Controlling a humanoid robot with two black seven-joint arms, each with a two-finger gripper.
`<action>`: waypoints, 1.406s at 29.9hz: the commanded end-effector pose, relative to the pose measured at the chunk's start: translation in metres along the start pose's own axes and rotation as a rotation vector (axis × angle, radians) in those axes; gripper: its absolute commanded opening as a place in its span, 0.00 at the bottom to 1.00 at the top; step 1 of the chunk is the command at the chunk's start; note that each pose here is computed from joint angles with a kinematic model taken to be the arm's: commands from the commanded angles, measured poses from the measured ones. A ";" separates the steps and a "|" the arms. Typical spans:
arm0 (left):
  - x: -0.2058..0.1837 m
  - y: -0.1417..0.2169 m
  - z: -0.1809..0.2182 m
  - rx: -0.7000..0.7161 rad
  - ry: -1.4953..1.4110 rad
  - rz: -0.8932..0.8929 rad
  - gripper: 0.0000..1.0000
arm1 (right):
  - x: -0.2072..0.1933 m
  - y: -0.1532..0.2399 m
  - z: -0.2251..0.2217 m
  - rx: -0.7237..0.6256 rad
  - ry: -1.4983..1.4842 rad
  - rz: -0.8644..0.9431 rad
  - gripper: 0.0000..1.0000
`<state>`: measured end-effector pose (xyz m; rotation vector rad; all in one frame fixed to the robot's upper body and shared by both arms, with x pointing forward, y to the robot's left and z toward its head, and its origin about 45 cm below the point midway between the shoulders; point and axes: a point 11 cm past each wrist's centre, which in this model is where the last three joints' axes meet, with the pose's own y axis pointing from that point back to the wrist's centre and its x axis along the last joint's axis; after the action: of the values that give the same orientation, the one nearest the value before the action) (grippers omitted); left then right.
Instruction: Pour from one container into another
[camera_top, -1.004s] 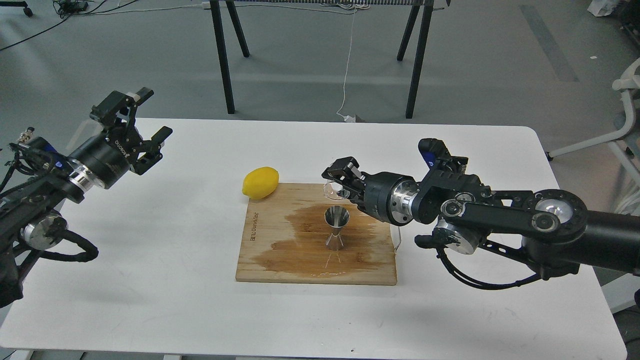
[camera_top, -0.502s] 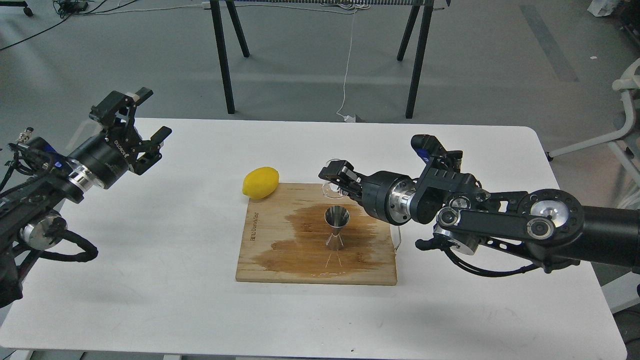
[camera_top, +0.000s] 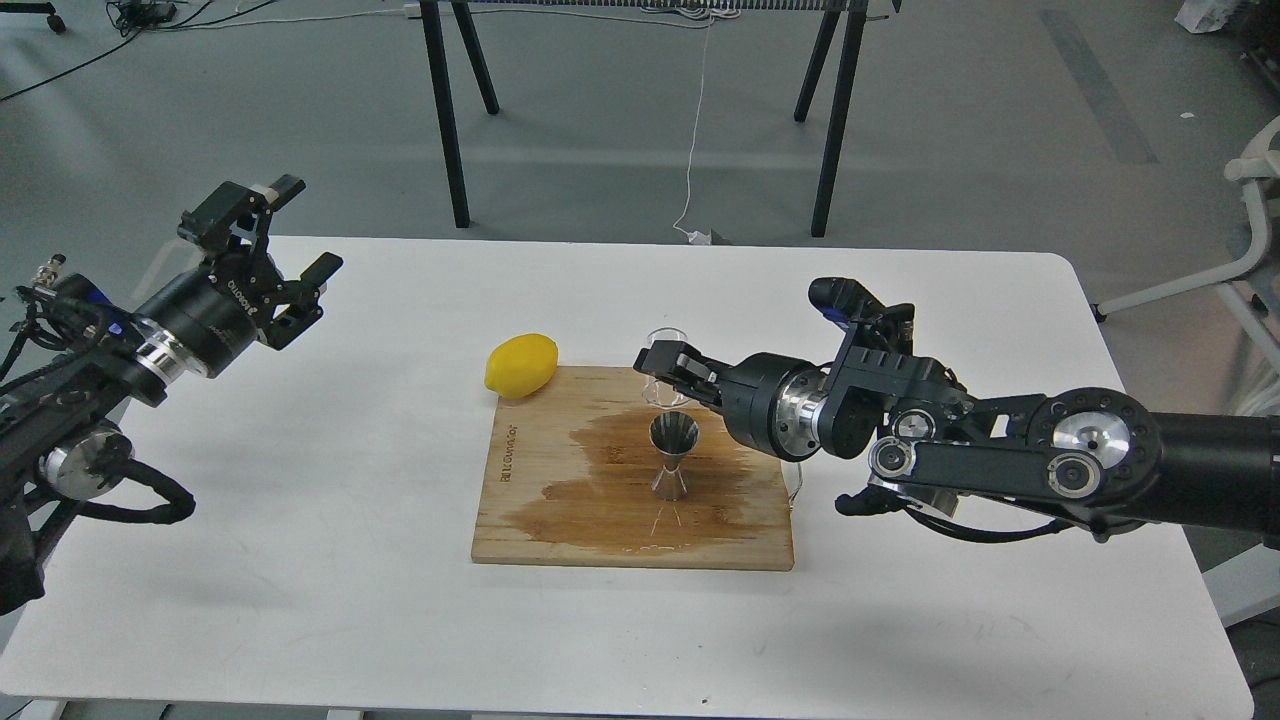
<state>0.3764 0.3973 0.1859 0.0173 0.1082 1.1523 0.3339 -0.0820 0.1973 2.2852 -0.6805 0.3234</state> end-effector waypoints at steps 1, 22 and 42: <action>0.000 0.000 0.000 0.000 0.000 0.000 0.99 | -0.001 0.000 0.002 0.000 0.040 -0.008 0.35; 0.000 0.000 0.000 0.000 0.000 0.000 0.99 | -0.006 0.003 0.002 0.082 0.231 -0.018 0.34; 0.000 0.000 0.000 0.000 0.000 0.000 0.99 | 0.102 0.047 0.003 0.247 -1.280 0.132 0.33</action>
<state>0.3764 0.3972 0.1859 0.0165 0.1087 1.1523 0.3803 -0.1188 0.2582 2.5218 -1.2563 -0.7059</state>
